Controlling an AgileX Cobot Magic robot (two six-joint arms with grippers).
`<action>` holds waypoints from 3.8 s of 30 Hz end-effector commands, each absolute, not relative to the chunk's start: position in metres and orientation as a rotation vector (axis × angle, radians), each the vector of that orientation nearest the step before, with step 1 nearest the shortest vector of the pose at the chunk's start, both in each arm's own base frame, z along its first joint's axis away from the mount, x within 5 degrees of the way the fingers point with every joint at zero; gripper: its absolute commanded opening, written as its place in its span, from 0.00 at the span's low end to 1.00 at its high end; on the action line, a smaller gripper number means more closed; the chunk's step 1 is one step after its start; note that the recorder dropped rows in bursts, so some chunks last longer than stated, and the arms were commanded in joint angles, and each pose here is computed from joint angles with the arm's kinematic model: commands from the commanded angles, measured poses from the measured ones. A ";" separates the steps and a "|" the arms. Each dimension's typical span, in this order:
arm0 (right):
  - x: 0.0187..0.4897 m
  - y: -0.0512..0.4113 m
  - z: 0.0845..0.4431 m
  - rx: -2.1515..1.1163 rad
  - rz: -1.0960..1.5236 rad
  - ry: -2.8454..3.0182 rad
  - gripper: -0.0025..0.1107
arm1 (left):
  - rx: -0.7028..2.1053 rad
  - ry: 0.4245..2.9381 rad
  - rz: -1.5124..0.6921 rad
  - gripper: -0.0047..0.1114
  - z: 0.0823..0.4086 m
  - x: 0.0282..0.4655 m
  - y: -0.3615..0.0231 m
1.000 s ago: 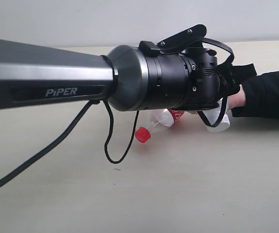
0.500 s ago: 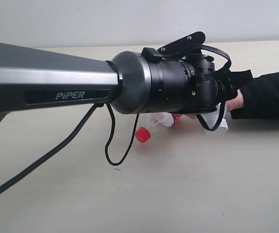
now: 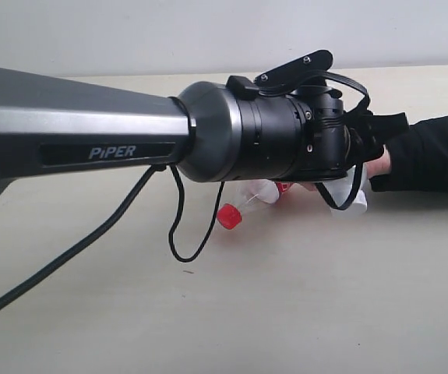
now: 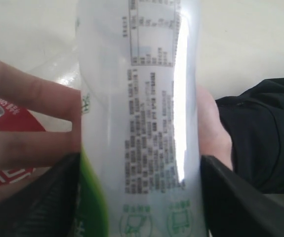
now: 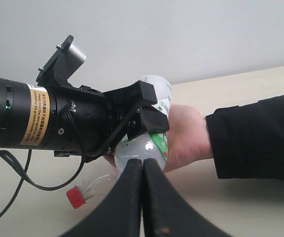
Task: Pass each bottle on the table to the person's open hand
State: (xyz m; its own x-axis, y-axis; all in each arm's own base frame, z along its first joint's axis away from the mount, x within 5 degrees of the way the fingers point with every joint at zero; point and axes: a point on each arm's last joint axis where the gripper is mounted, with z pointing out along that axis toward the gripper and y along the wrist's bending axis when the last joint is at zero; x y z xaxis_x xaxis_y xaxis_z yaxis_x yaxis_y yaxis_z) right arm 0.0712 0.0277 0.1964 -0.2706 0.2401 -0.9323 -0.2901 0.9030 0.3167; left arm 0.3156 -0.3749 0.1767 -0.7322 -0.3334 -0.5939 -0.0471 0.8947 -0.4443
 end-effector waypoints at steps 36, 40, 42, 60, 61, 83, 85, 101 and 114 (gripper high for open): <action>0.071 0.027 0.195 -0.039 0.503 1.772 0.02 | -0.139 2.313 -0.475 0.73 0.218 0.312 -0.365; 0.071 0.027 0.195 -0.039 0.503 1.772 0.02 | -0.084 2.284 -0.468 0.73 0.236 0.310 -0.361; 0.071 0.027 0.195 -0.040 0.502 1.772 0.02 | -0.038 2.264 -0.460 0.71 0.247 0.308 -0.359; 0.071 0.027 0.195 -0.039 0.503 1.772 0.02 | 0.380 1.942 -0.049 0.04 0.321 0.212 -0.268; 0.071 0.027 0.195 -0.039 0.503 1.772 0.02 | 0.392 1.899 -0.088 0.04 0.318 0.199 -0.258; 0.071 0.027 0.195 -0.039 0.503 1.772 0.02 | 0.467 1.677 -0.104 0.04 0.246 0.107 -0.095; 0.071 0.027 0.195 -0.039 0.503 1.772 0.02 | 0.461 1.635 -0.009 0.04 0.253 0.110 -0.091; 0.071 0.027 0.195 -0.039 0.503 1.772 0.02 | 1.082 1.786 0.626 0.04 0.322 0.129 -0.092; 0.071 0.027 0.195 -0.039 0.503 1.772 0.02 | 1.071 1.483 -0.324 0.04 0.295 0.114 -0.131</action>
